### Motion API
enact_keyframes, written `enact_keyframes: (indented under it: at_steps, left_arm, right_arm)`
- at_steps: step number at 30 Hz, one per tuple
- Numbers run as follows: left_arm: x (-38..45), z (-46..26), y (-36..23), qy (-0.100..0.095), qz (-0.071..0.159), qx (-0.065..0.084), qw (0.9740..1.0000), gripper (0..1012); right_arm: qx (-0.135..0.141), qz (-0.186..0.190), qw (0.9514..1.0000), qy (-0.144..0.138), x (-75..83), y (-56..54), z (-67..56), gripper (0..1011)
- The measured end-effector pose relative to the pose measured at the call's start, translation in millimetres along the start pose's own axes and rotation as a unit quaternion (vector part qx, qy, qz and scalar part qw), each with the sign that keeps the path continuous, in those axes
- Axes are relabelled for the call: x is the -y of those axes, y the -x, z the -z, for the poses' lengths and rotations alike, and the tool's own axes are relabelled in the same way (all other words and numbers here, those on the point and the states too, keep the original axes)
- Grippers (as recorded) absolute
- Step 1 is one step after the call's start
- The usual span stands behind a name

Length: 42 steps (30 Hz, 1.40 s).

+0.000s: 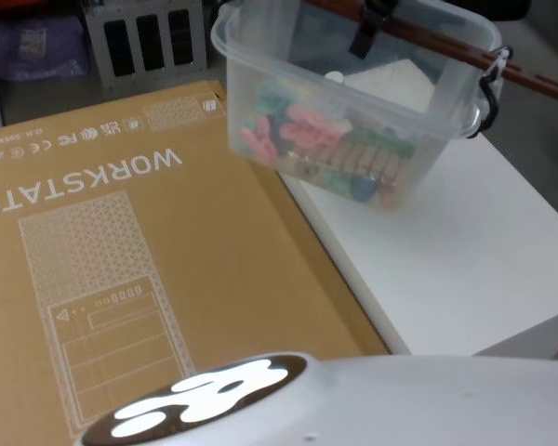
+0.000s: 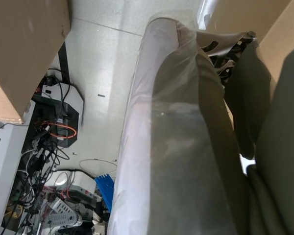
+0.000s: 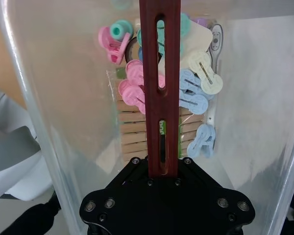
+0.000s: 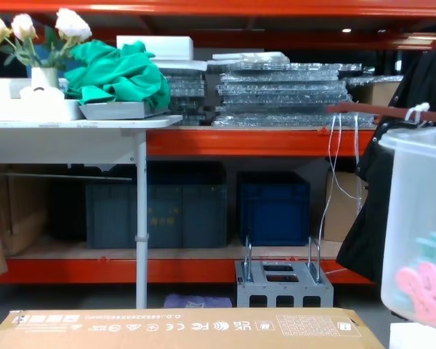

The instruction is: Use one hand to grasp the basket and place it at the designated location.

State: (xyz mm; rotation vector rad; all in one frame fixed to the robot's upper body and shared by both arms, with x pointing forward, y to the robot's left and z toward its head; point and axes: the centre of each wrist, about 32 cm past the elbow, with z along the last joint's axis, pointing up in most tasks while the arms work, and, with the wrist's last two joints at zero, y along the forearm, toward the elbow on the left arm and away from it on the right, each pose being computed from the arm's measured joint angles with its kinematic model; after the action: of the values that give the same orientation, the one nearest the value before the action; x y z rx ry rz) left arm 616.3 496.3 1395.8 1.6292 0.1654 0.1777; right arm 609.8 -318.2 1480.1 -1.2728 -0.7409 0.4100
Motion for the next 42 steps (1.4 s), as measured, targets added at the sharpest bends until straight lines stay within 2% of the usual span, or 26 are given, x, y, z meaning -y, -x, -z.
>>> enact_keyframes:
  at_steps: [2,6,19,23,28,31,35,40,42]
  left_arm:
    - [0.0,0.1,0.0,0.000,0.000,0.000,1.0000,0]
    - [0.0,0.0,0.0,0.000,0.000,0.000,1.0000,0]
    - [0.0,0.0,0.0,0.000,0.000,0.000,1.0000,0]
    - [0.0,0.0,0.0,0.000,0.000,0.000,1.0000,0]
    - [0.0,0.0,0.0,0.000,0.000,0.000,1.0000,0]
    - [0.0,-0.1,0.0,0.000,0.000,0.000,1.0000,0]
    - [0.0,-0.1,0.0,0.000,0.000,0.000,1.0000,0]
    - [0.0,0.0,0.0,0.000,0.000,0.000,1.0000,0]
    - [0.0,0.0,0.0,0.000,0.000,0.000,1.0000,0]
  right_arm:
    - [0.009,-0.001,1.0000,0.000,-0.5,-2.1,-5.3,0]
    - [0.044,-0.002,0.9990,0.002,-2.8,-10.1,-25.3,0]
    - [0.103,-0.004,0.9946,0.012,-8.5,-22.7,-60.6,0]
    - [0.132,-0.006,0.9910,0.017,-11.5,-27.5,-75.9,0]
    - [0.156,-0.007,0.9876,0.018,-14.4,-31.4,-87.8,0]
    - [0.172,-0.010,0.9848,0.018,-17.7,-35.0,-95.8,0]
    - [0.209,-0.019,0.9776,0.019,-26.9,-41.0,-111.7,0]
    - [0.236,-0.024,0.9713,0.019,-33.5,-44.1,-122.0,0]
    - [0.256,-0.027,0.9662,0.019,-38.1,-45.5,-129.8,0]
